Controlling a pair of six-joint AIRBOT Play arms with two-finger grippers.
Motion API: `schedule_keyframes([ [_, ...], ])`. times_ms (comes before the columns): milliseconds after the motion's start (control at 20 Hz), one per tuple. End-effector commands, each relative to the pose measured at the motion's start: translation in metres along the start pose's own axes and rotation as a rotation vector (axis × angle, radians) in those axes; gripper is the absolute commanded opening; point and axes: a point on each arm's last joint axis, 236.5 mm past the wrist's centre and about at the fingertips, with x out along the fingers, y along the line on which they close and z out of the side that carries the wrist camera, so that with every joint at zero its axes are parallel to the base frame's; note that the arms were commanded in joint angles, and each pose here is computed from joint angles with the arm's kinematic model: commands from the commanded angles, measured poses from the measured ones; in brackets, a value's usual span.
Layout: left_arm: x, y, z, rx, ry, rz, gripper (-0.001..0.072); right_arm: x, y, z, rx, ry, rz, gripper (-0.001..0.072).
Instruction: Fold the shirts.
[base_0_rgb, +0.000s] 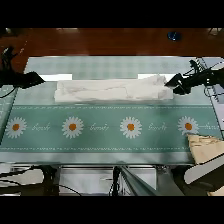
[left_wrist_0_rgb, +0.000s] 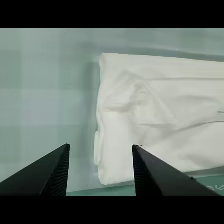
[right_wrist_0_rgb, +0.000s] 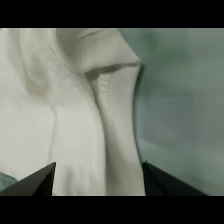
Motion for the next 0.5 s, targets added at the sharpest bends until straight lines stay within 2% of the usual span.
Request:
schedule_keyframes([
  [0, 0.003, -0.006, -0.001, 0.017, 0.01, -0.003, 0.0454, 0.034, 0.012, 0.001, -0.007, 0.013, 0.0, 0.062],
  [150, 0.005, -0.012, -0.002, 0.028, 0.014, -0.009, 0.0454, 0.053, 0.041, 0.009, -0.045, -0.03, 0.022, 0.0591],
  [250, 0.006, -0.014, -0.002, 0.031, 0.016, -0.012, 0.0454, 0.062, 0.056, 0.01, -0.061, -0.042, 0.033, 0.0473],
  [300, 0.006, -0.014, -0.002, 0.032, 0.017, -0.012, 0.0454, 0.066, 0.059, 0.01, -0.069, -0.046, 0.032, 0.0367],
  [350, 0.006, -0.015, -0.002, 0.033, 0.017, -0.013, 0.0454, 0.067, 0.062, 0.01, -0.073, -0.046, 0.035, 0.0172],
  [400, 0.006, -0.015, -0.003, 0.034, 0.018, -0.014, 0.0454, 0.066, 0.066, 0.009, -0.074, -0.043, 0.044, 0.0017],
  [450, 0.007, -0.017, -0.003, 0.037, 0.02, -0.016, 0.0454, 0.06, 0.072, 0.009, -0.082, -0.046, 0.057, 0.0017],
])
